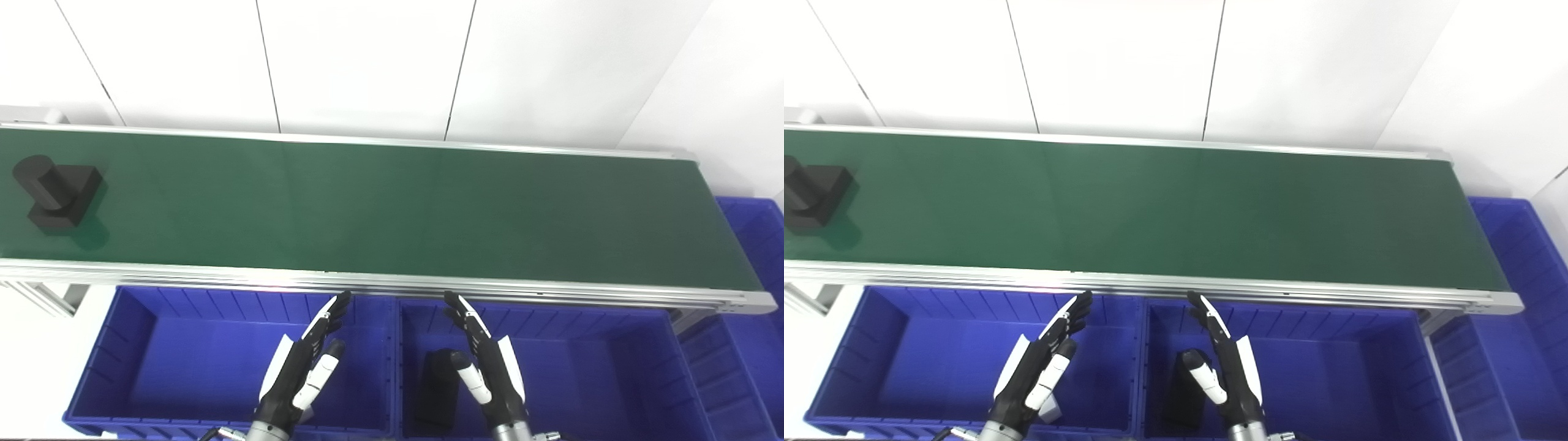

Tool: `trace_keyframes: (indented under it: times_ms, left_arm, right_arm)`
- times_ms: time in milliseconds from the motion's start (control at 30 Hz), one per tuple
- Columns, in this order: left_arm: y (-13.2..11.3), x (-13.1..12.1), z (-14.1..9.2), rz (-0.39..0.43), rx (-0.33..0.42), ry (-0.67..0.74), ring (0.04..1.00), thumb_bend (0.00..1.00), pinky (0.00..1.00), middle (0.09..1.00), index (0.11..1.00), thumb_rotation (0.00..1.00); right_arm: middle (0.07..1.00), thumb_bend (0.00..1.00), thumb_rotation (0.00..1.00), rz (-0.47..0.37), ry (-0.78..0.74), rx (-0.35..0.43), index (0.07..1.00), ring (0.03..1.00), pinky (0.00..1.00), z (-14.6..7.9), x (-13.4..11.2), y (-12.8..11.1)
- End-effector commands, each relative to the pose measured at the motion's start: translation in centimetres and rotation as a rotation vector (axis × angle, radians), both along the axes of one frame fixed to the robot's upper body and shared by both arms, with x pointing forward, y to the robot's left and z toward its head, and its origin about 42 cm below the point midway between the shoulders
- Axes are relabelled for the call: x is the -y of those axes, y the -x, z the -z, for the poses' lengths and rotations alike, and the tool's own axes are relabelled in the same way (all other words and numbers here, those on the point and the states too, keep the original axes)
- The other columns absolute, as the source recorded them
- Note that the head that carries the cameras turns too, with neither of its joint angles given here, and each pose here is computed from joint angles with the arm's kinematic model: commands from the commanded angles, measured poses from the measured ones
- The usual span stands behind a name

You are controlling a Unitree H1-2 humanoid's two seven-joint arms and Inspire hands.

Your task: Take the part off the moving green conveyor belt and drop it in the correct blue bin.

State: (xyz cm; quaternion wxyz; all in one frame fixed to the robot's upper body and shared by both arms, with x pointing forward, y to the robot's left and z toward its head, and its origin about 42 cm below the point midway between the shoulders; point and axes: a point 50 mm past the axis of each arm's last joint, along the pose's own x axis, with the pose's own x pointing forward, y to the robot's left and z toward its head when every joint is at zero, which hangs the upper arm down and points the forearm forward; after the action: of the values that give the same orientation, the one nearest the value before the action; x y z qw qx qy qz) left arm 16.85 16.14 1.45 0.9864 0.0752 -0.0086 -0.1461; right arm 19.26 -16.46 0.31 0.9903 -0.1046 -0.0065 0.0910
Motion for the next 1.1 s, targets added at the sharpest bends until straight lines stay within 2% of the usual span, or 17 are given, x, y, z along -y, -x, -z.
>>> trace_keyframes:
  times_ms: [0,233,300,400,1067]
  left_arm:
    - [-0.68,0.21,-0.88,0.015,0.062,0.023,0.983,0.65,0.96,0.991,0.964,1.0]
    - [-0.64,0.21,-0.51,0.036,0.029,0.057,1.0,0.64,1.0,1.0,0.997,1.0]
    - [-0.66,0.24,-0.5,0.039,0.029,0.057,1.0,0.6,1.0,1.0,0.994,1.0]
    - [-0.67,0.27,-0.49,0.039,0.028,0.058,1.0,0.59,1.0,1.0,0.992,1.0]
    - [-0.76,0.31,-0.76,0.031,0.045,0.046,0.99,0.64,0.97,1.0,0.966,1.0]
  right_arm:
    - [0.913,0.82,1.0,-0.013,-0.033,0.083,0.907,0.892,0.9,-1.29,-0.26,-0.65]
    - [0.918,0.81,1.0,-0.019,-0.035,0.079,0.91,0.898,0.91,-1.24,-0.22,-0.64]
    - [0.916,0.81,1.0,-0.02,-0.033,0.081,0.91,0.895,0.91,-1.27,-0.21,-0.63]
    - [0.916,0.81,1.0,-0.02,-0.033,0.079,0.91,0.895,0.91,-1.23,-0.17,-0.6]
    - [0.917,0.8,1.0,-0.021,-0.036,0.068,0.911,0.898,0.91,-1.07,0.02,-0.53]
